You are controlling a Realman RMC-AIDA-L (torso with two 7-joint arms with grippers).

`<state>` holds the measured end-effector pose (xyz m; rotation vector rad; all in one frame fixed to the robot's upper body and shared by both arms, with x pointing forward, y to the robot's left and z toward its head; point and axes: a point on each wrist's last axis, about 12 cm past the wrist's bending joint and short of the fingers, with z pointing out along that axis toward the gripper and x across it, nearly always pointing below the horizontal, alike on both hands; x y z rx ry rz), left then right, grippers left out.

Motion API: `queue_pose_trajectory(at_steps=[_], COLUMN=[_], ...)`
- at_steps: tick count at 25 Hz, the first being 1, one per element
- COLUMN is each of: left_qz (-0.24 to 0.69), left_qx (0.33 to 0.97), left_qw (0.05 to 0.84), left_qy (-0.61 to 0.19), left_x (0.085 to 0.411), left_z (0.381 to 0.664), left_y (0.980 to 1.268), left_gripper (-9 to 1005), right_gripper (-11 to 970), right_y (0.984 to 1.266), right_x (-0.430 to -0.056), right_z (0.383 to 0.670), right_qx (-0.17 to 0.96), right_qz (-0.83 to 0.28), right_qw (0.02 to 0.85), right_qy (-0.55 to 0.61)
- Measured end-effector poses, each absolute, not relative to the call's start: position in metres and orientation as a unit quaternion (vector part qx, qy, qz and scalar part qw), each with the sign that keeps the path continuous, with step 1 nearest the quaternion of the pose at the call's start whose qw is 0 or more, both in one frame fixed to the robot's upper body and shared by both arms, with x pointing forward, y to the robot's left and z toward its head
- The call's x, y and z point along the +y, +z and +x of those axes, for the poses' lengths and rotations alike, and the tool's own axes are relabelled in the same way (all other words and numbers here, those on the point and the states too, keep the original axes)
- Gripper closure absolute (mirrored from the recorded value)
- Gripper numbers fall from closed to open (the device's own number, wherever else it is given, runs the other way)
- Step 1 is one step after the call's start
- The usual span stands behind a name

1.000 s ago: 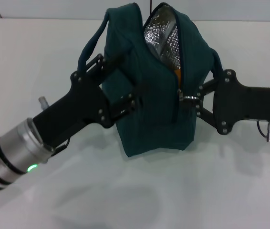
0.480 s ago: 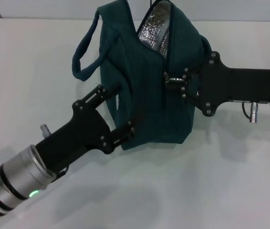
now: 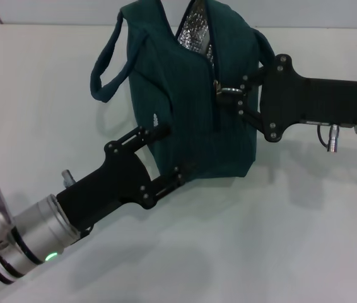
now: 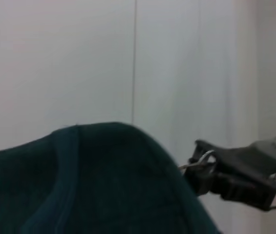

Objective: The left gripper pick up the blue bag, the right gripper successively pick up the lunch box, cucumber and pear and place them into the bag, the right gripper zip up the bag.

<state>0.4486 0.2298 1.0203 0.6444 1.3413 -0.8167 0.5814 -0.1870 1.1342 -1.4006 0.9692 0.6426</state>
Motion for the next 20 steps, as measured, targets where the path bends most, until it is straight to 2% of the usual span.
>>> queue_pose_trajectory(at_steps=[1, 6, 12, 17, 20], left_qz=[0.283, 0.282, 0.287, 0.298, 0.304], left_qx=[0.597, 0.599, 0.600, 0.603, 0.601], left_qw=[0.661, 0.662, 0.664, 0.660, 0.659], left_qy=[-0.357, -0.350, -0.342, -0.335, -0.335], left_x=[0.230, 0.231, 0.229, 0.227, 0.226], left_z=[0.450, 0.454, 0.464, 0.467, 0.469], left_y=[1.020, 1.020, 1.022, 1.021, 1.022], left_gripper=[320, 341, 542, 770, 798], right_gripper=[943, 943, 943, 943, 943], right_y=[1.134, 1.134, 1.132, 1.131, 1.129], right_x=[-0.187, -0.188, -0.189, -0.194, -0.197], right_z=[0.581, 0.581, 0.579, 0.578, 0.577], right_qx=[0.420, 0.423, 0.428, 0.433, 0.438], right_qz=[-0.607, -0.602, -0.594, -0.584, -0.578], right_qw=[0.614, 0.617, 0.620, 0.626, 0.628], right_qy=[0.279, 0.280, 0.283, 0.282, 0.282])
